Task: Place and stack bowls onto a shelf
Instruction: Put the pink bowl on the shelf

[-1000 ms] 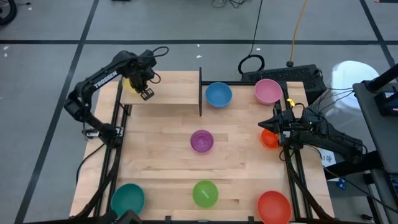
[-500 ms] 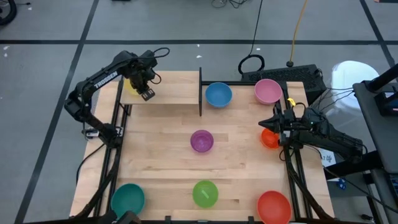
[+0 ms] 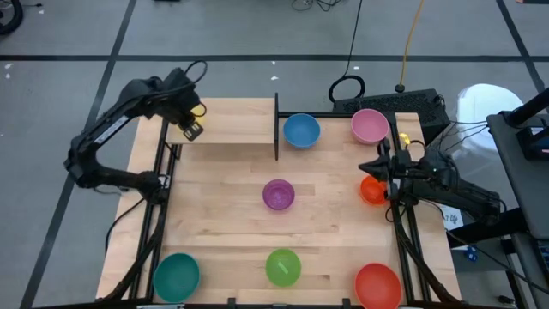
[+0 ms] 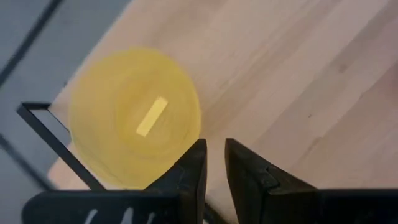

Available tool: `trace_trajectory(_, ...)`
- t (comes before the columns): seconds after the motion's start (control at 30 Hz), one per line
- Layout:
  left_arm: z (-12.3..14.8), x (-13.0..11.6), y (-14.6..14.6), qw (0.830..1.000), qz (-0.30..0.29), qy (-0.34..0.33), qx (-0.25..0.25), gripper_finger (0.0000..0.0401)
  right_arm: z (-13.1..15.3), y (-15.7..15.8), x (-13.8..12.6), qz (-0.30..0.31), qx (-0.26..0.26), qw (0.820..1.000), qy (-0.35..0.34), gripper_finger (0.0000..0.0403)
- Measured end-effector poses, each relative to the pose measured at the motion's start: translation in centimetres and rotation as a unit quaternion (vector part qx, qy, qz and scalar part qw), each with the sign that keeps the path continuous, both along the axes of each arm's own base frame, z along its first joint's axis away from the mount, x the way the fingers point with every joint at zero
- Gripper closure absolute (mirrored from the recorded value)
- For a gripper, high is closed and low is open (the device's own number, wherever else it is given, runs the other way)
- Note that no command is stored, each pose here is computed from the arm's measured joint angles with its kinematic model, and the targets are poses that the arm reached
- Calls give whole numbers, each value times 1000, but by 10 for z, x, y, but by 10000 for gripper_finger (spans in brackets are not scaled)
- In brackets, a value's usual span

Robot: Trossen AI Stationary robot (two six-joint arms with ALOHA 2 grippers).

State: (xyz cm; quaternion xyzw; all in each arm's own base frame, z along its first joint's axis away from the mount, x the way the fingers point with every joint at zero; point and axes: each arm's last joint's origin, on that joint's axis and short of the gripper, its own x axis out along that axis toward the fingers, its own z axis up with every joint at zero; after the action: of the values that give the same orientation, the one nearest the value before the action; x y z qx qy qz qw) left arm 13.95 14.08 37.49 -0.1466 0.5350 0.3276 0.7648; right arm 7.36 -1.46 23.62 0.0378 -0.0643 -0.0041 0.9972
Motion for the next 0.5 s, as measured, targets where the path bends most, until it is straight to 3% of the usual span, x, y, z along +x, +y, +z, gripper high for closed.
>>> trace_trajectory(0.1,11,-4,-15,999,-12,-33,25,336,2,-1,2,-3,-10,998,-58,403)
trace_trajectory(0.23,21,-12,-34,997,-30,-64,43,336,-1,-7,4,-76,58,991,-98,402)
trace_trajectory(0.5,31,-25,-52,993,-20,-107,54,336,-28,-16,10,-193,89,977,-16,348)
